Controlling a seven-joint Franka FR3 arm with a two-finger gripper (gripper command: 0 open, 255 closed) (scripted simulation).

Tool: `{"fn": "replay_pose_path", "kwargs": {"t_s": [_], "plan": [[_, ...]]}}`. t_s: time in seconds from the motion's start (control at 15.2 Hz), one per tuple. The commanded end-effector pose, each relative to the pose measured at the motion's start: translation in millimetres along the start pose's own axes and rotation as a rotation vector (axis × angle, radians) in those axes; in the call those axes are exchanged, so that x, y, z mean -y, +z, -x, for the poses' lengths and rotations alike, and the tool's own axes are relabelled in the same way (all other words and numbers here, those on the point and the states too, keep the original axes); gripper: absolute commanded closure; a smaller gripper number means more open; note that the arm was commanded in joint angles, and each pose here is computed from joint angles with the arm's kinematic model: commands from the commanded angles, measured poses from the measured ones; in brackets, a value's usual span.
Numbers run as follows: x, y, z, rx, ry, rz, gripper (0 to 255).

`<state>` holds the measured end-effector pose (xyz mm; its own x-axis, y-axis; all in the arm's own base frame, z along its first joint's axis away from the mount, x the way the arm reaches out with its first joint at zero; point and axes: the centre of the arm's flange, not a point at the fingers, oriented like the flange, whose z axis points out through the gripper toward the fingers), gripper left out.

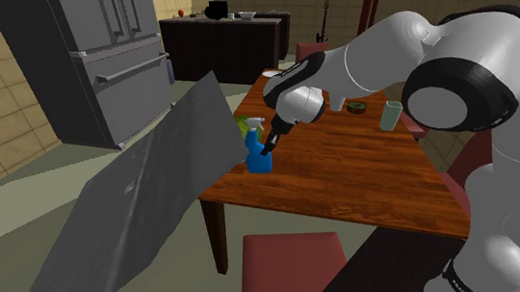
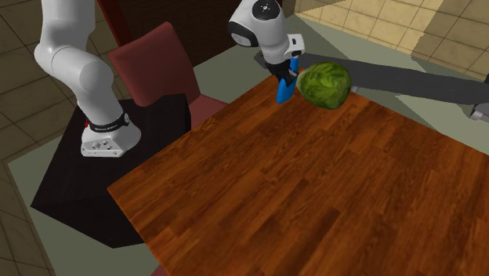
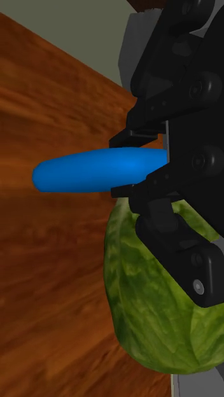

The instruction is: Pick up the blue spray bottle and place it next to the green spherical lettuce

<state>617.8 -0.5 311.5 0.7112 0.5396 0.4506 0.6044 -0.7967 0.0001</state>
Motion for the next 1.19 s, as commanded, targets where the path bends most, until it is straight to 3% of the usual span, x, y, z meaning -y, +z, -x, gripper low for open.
{"fn": "replay_pose_path", "kwargs": {"t_s": [0.0,0.07,0.4,0.66,1.12], "plan": [[-0.1,0.0,-0.1,0.000,0.000,0.000,255],[-0.1,0.0,-0.1,0.000,0.000,0.000,0],[-0.1,0.0,-0.1,0.000,0.000,0.000,0],[-0.1,-50.0,-0.1,0.000,0.000,0.000,0],[-0.1,-50.0,-0.1,0.000,0.000,0.000,0]]}}
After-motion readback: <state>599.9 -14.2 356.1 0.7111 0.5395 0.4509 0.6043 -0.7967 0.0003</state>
